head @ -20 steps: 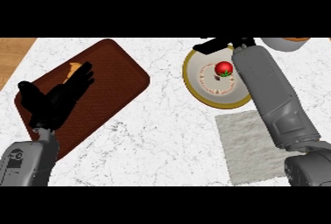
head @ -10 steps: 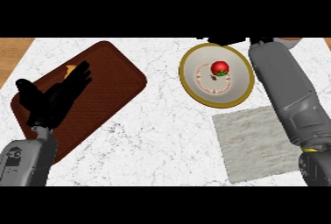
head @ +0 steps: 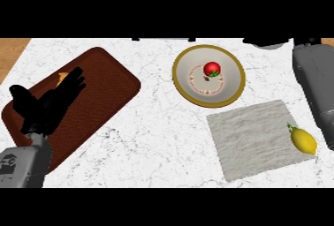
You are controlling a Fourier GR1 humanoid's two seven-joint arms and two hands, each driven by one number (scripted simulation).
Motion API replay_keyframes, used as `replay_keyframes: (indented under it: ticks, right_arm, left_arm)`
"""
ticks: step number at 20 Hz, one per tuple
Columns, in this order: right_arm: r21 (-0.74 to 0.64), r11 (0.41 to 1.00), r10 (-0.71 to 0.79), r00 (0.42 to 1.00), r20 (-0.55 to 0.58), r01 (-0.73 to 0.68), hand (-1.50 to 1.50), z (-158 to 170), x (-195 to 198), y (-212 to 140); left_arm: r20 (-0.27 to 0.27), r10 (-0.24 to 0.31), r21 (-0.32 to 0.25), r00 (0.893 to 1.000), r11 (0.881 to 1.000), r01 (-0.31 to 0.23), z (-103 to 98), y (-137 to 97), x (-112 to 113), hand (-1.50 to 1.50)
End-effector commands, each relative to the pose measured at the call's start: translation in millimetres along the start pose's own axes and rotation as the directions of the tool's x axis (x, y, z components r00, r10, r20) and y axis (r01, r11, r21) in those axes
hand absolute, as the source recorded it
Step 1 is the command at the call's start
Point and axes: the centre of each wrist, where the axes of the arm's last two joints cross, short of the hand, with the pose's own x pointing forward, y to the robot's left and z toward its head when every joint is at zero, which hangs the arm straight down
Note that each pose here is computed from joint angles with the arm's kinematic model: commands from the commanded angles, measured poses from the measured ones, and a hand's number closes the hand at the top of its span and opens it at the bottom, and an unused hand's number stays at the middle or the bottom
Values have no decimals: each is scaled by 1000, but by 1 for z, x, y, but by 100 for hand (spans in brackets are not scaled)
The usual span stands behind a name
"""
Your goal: Pick the tomato from the placemat and place it in the bowl
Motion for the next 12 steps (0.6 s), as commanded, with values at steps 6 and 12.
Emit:
replay_keyframes:
  ticks: [6,12]
  right_arm:
    - [110,987,-138,975,174,120,-150,15,-11,-50]
    - [279,913,-358,912,200,297,-150,51,-54,-81]
  left_arm:
    - [-28,12,57,1000,998,-11,23,15,-13,0]
    - [-61,22,103,998,995,-15,28,35,-27,0]
